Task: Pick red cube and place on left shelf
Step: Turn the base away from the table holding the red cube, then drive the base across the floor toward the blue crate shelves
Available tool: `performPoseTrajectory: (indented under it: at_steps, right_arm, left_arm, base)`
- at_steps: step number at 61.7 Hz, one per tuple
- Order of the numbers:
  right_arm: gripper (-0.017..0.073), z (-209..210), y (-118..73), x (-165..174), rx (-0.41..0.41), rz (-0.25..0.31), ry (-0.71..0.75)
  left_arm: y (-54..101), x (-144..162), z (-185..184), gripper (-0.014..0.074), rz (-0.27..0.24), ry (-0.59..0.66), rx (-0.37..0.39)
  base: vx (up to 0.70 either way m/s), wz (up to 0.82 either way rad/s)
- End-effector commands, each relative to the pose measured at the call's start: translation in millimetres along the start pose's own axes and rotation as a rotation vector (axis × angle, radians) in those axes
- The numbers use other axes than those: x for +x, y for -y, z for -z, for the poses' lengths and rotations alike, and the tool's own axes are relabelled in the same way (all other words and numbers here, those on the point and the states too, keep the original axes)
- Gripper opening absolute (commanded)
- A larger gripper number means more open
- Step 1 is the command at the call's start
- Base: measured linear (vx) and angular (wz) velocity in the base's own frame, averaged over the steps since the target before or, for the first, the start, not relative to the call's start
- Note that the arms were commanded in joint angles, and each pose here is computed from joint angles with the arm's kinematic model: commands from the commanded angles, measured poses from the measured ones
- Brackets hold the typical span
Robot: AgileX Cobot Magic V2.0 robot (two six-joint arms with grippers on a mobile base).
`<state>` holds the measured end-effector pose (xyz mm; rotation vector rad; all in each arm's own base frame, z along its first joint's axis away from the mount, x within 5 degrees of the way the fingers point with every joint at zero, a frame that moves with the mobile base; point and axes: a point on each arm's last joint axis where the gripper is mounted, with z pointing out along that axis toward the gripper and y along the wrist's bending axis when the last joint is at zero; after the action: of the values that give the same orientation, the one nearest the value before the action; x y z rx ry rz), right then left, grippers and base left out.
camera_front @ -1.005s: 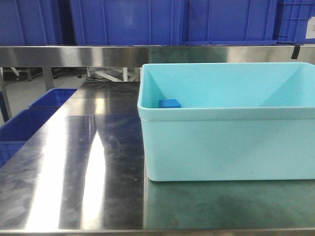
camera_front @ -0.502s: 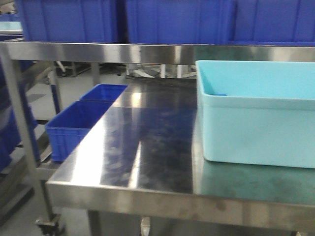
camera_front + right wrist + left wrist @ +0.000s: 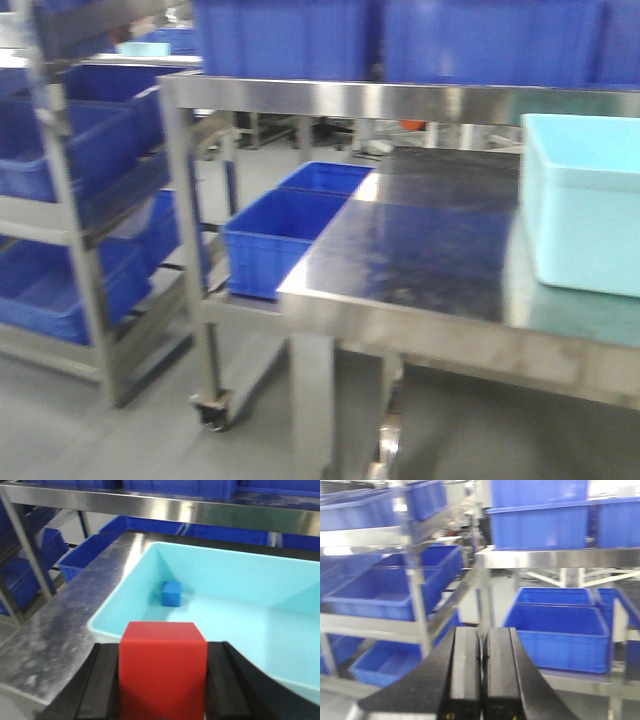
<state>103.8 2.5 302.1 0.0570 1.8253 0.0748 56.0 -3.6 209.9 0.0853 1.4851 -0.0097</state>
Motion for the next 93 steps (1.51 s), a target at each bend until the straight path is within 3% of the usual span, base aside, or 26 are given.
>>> performPoseTrajectory:
  at_steps: [1, 93]
  right_arm:
    - [0.0058, 3.4, -0.9, -17.0, -0.004, 0.012, 0.113]
    - [0.0058, 3.4, -0.9, -17.0, -0.004, 0.012, 0.113]
  left_arm:
    - [-0.5, 0.5, -0.9, 0.0106, 0.004, 0.053, -0.008]
    - [-0.5, 0.5, -0.9, 0.0106, 0.004, 0.053, -0.008]
  base:
    - [-0.17, 0.72]
    - [-0.22, 0.52]
